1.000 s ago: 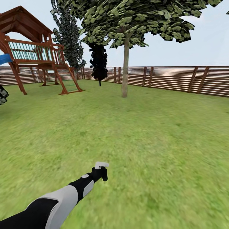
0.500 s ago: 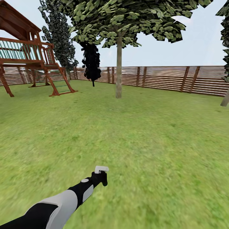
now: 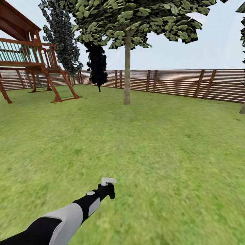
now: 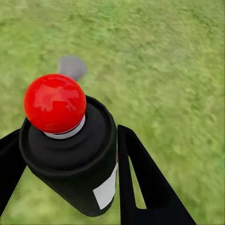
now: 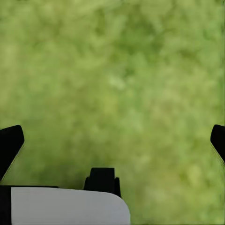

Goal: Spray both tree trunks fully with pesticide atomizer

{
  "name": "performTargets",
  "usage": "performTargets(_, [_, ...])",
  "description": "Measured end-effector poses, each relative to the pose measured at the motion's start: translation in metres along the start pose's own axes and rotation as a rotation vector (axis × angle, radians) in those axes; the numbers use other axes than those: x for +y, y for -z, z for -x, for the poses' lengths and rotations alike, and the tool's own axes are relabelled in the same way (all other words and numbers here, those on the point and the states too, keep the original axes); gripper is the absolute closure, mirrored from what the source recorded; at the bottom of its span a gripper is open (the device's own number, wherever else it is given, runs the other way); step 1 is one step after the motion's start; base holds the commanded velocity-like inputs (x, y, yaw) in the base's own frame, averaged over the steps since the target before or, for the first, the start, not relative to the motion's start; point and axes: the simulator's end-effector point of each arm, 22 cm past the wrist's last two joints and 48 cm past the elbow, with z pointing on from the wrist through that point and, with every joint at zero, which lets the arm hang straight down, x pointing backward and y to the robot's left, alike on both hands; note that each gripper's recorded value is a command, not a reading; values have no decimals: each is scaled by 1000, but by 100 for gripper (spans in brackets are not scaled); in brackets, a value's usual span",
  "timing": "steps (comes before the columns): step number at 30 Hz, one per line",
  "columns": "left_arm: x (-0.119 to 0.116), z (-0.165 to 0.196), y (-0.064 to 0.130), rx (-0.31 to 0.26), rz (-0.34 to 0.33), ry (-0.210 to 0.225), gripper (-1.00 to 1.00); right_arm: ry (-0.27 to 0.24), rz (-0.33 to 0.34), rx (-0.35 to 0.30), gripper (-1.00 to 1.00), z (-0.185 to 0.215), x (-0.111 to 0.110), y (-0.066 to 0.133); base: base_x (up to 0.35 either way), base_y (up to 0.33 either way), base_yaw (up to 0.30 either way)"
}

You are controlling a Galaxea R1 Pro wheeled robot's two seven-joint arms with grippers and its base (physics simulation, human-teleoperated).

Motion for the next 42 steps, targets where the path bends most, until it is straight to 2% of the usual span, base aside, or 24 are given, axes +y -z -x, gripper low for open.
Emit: performTargets(42, [0,0,0,0,-1,1,100,0,-1,1,-100,0,0,0,329,0,0])
